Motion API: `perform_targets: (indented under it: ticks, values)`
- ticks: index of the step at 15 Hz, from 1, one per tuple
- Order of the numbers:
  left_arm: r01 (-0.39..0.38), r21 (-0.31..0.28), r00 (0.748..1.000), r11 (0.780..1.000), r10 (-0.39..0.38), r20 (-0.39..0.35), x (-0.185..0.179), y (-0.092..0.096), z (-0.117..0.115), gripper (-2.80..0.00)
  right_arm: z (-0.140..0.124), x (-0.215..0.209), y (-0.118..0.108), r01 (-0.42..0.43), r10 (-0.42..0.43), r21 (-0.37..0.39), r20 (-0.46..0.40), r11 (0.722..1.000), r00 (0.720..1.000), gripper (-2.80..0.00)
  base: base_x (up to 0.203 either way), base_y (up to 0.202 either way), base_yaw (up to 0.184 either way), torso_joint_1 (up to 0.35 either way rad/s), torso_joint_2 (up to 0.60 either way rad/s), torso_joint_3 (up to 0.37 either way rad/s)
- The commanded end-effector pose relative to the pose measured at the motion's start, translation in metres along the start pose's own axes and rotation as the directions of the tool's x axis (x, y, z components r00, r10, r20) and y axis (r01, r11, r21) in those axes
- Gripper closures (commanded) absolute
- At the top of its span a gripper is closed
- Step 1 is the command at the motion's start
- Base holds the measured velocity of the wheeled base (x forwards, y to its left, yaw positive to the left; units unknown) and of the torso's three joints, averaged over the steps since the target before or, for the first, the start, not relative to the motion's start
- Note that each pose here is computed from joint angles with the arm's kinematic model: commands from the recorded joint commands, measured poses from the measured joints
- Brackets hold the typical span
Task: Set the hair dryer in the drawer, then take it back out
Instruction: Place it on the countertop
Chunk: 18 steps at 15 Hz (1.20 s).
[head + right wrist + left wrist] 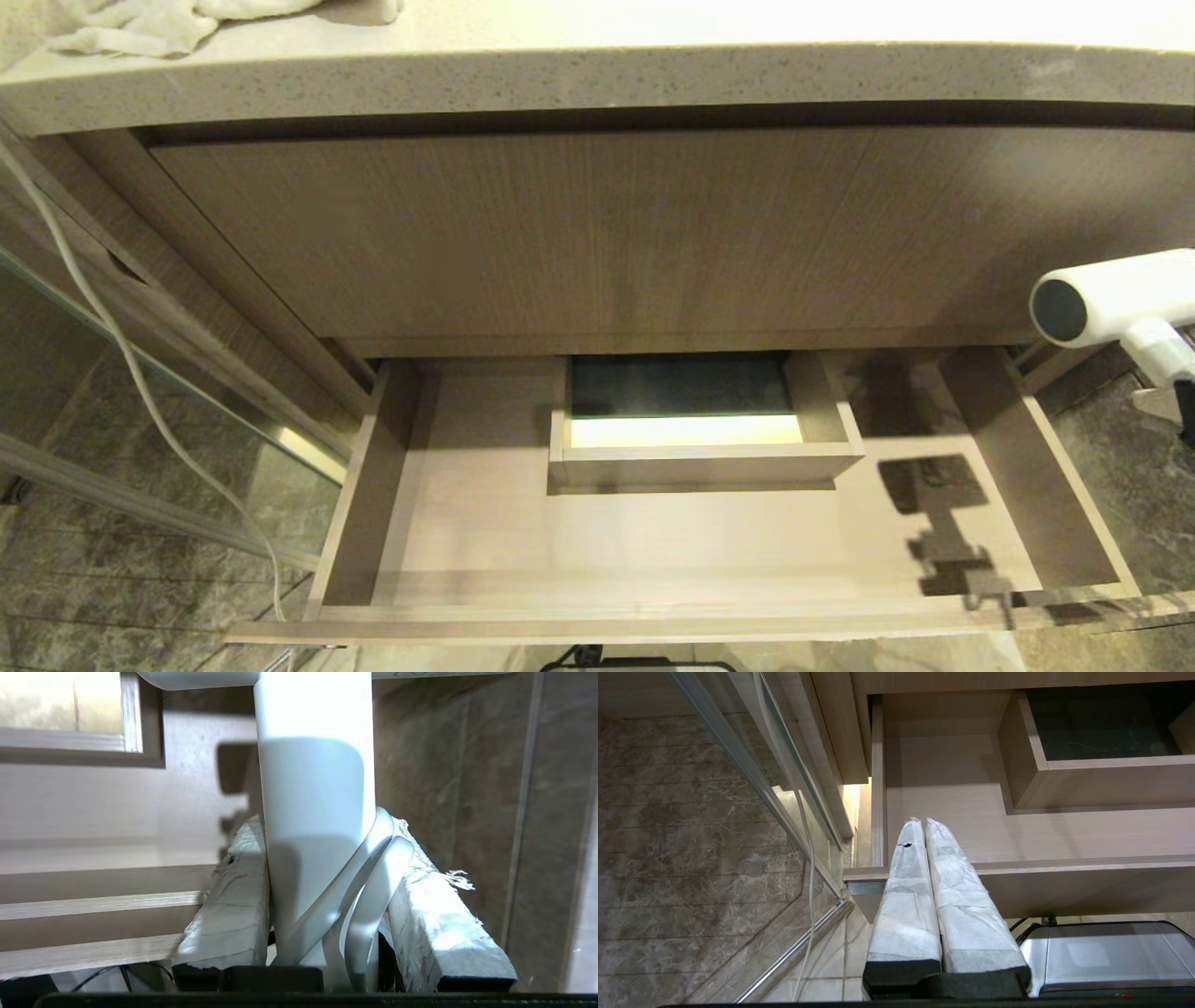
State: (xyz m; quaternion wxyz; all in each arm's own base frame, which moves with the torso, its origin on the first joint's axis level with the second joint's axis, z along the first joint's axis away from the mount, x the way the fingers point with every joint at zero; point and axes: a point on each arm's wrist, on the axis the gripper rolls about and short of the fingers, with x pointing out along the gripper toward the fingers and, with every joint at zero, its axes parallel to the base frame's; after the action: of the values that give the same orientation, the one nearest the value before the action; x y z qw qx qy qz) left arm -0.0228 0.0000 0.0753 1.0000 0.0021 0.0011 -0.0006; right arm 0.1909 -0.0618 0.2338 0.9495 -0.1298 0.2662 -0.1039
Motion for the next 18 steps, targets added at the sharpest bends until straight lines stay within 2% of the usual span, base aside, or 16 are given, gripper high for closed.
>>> perform_targets:
  ticks: [1, 2, 4, 6, 10, 12, 14, 18]
  values:
    - [0.0, 0.0, 1.0, 1.0, 0.0, -0.002, 0.0, 0.0, 0.0, 0.0, 0.004, -0.035, -0.001, 0.037, -0.037, -0.001, 0.1, 0.999, 0.994, 0.0, 0.0, 0.0, 0.0, 0.0, 0.0, 0.0]
    - [0.0, 0.0, 1.0, 1.0, 0.0, -0.002, 0.0, 0.0, 0.0, 0.0, 0.004, -0.037, -0.002, 0.04, -0.04, -0.001, 0.106, 0.999, 0.994, 0.0, 0.0, 0.0, 0.0, 0.0, 0.0, 0.0]
    - [0.0, 0.0, 1.0, 1.0, 0.0, -0.002, 0.0, 0.0, 0.0, 0.0, 0.005, -0.059, -0.001, 0.062, -0.062, 0.002, 0.174, 0.998, 0.983, 0.0, 0.0, 0.0, 0.0, 0.0, 0.0, 0.0]
    - [0.0, 0.0, 1.0, 1.0, 0.0, -0.002, 0.0, 0.0, 0.0, 0.0, 0.005, -0.088, -0.001, 0.088, -0.086, 0.003, 0.26, 0.996, 0.962, 0.0, 0.0, 0.0, 0.0, 0.125, -0.16, -0.063]
    - [0.0, 0.0, 1.0, 1.0, 0.0, -0.002, 0.0, 0.0, 0.0, 0.0, -0.007, -0.136, 0.004, 0.145, -0.128, -0.017, 0.367, 0.989, 0.921, 0.0, 0.0, 0.0, 0.0, 0.237, -0.44, -0.184]
    - [0.0, 0.0, 1.0, 1.0, 0.0, -0.002, 0.0, 0.0, 0.0, 0.0, -0.017, -0.157, 0.007, 0.169, -0.14, -0.038, 0.398, 0.985, 0.907, 0.0, 0.0, 0.0, 0.0, 0.086, -0.47, -0.204]
    - [0.0, 0.0, 1.0, 1.0, 0.0, -0.001, 0.0, 0.0, 0.0, 0.0, -0.026, -0.173, 0.011, 0.178, -0.141, -0.059, 0.4, 0.982, 0.906, 0.0, 0.0, 0.0, 0.0, 0.179, -0.51, -0.204]
    - [0.0, 0.0, 1.0, 1.0, 0.0, -0.001, 0.0, 0.0, 0.0, 0.0, 0.004, -0.153, 0.0, 0.164, -0.128, -0.068, 0.375, 0.984, 0.918, 0.0, 0.0, 0.0, 0.0, 0.425, -0.5, -0.233]
